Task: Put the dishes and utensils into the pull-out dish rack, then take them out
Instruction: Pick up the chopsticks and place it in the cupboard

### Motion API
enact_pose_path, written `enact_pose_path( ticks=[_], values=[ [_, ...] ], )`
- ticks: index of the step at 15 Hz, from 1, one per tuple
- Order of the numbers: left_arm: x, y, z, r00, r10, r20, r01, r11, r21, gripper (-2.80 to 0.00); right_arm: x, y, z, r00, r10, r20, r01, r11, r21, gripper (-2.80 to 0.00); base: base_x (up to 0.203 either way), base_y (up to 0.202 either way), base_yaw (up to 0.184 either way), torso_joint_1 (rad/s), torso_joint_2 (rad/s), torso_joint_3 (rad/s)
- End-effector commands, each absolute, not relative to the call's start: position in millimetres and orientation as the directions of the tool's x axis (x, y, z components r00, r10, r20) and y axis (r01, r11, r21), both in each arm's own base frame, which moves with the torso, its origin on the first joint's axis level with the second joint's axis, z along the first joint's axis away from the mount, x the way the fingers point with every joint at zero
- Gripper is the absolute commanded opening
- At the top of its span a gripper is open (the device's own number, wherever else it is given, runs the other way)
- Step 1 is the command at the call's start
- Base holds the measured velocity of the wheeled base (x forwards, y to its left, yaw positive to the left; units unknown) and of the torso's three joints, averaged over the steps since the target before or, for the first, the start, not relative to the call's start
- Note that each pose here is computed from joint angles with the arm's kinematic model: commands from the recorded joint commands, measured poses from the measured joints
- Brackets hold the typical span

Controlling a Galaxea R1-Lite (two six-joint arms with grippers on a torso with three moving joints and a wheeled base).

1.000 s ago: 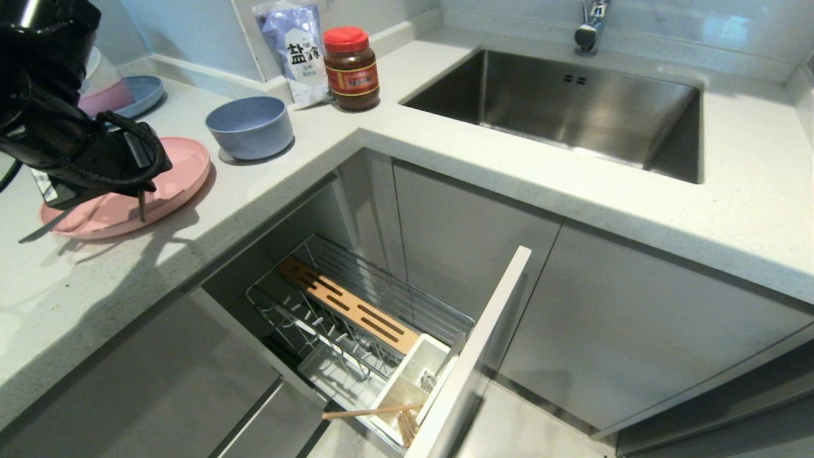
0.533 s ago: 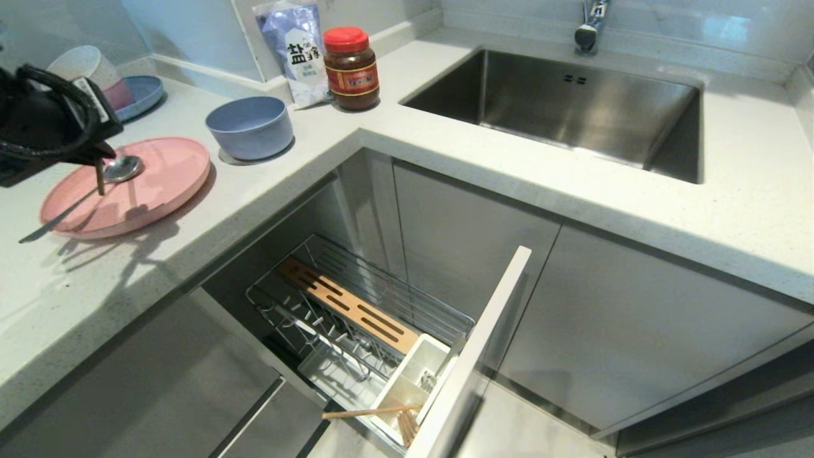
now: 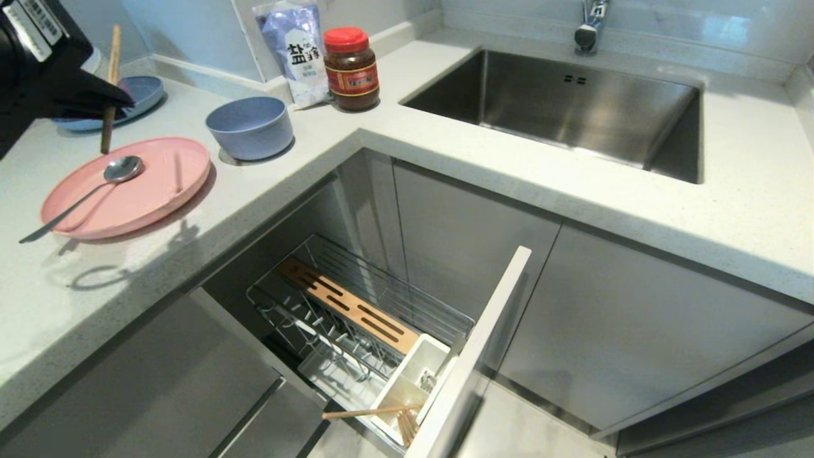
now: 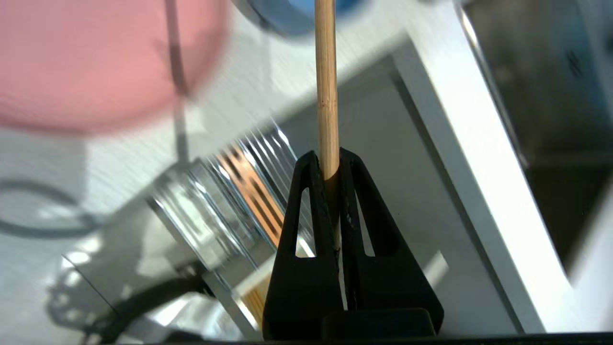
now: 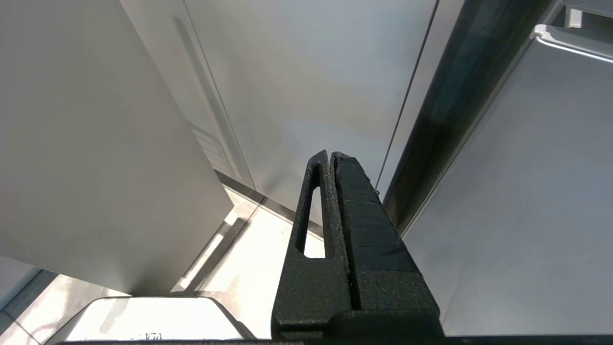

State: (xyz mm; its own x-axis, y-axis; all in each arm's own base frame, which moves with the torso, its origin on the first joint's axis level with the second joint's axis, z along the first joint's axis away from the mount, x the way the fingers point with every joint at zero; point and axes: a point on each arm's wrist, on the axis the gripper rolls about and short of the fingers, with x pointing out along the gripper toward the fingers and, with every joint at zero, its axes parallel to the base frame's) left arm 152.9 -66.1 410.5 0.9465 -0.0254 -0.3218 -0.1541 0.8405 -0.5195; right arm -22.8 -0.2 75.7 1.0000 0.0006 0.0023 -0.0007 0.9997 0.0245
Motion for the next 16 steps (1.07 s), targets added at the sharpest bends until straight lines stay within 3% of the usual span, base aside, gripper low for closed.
enact_pose_path(
  ticks=[1, 4, 7, 11, 16],
  values=[
    [129.2, -85.7, 408.4, 0.916, -0.189, -0.353, -0.035, 0.841, -0.540, -2.80, -23.0, -0.2, 75.3, 1.000, 0.002, 0.006, -0.002, 1.000, 0.025, -2.80, 0.000, 0.000, 0.000, 0.000, 0.00, 0.000],
    [112.9, -104.1, 389.8, 0.762, -0.367, -0.534, 0.069, 0.865, -0.496, -2.80, -23.0, -0.2, 75.3, 1.000, 0.002, 0.006, -0.002, 1.000, 0.025, -2.80, 0.000, 0.000, 0.000, 0.000, 0.00, 0.000],
    [112.6, -111.2, 374.5, 0.626, -0.401, -0.669, 0.155, 0.904, -0.398, -2.80, -23.0, -0.2, 75.3, 1.000, 0.001, 0.006, -0.002, 1.000, 0.025, -2.80, 0.000, 0.000, 0.000, 0.000, 0.00, 0.000],
    [114.5, -115.0, 353.7, 0.499, -0.290, -0.817, 0.211, 0.955, -0.210, -2.80, -23.0, -0.2, 75.1, 1.000, 0.001, 0.005, -0.002, 1.000, 0.025, -2.80, 0.000, 0.000, 0.000, 0.000, 0.00, 0.000],
    [120.8, -119.7, 315.9, 0.366, -0.135, -0.921, 0.345, 0.939, -0.001, -2.80, -23.0, -0.2, 75.3, 1.000, 0.000, 0.006, 0.000, 1.000, 0.025, -2.80, 0.000, 0.000, 0.000, 0.000, 0.00, 0.000]
  ],
)
